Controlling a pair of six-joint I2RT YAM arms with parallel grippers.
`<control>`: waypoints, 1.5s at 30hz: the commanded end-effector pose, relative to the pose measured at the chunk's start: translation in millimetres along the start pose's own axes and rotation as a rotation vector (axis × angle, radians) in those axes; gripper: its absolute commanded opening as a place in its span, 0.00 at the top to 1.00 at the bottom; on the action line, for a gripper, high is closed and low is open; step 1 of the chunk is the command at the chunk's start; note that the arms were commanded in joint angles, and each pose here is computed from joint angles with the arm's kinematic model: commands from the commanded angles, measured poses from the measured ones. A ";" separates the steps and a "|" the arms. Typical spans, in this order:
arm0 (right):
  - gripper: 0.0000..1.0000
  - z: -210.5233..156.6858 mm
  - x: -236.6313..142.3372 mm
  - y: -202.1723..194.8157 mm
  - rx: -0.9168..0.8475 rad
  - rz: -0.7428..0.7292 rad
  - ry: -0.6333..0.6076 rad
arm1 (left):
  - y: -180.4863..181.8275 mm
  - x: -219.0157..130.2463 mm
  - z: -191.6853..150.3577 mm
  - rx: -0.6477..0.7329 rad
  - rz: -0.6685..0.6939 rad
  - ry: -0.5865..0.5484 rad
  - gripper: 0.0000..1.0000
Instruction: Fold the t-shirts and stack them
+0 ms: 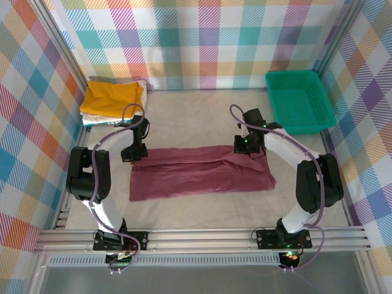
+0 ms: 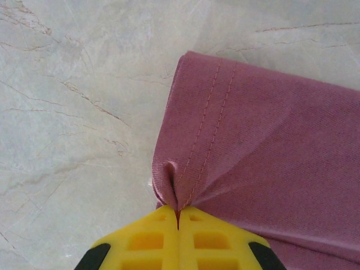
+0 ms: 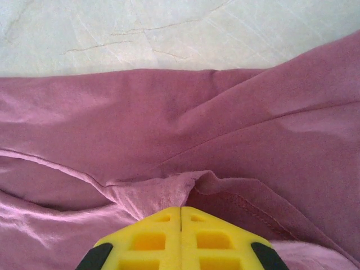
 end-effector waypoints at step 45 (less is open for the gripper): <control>0.60 -1.0 17.9 -86.8 0.381 0.030 0.009 | -8.2 14.8 1.1 -0.017 -0.024 0.034 1.00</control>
Point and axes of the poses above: each hand's point on the last joint's axis, 136 mm out from that joint toward the fingers, its own x axis out along the fingers, its own y axis along the line the jaws close on, z = x × y, the point moved 6 cm from there along -x, back along the fingers, and after that the axes turned 14 degrees about -x, right-handed, at the moved point
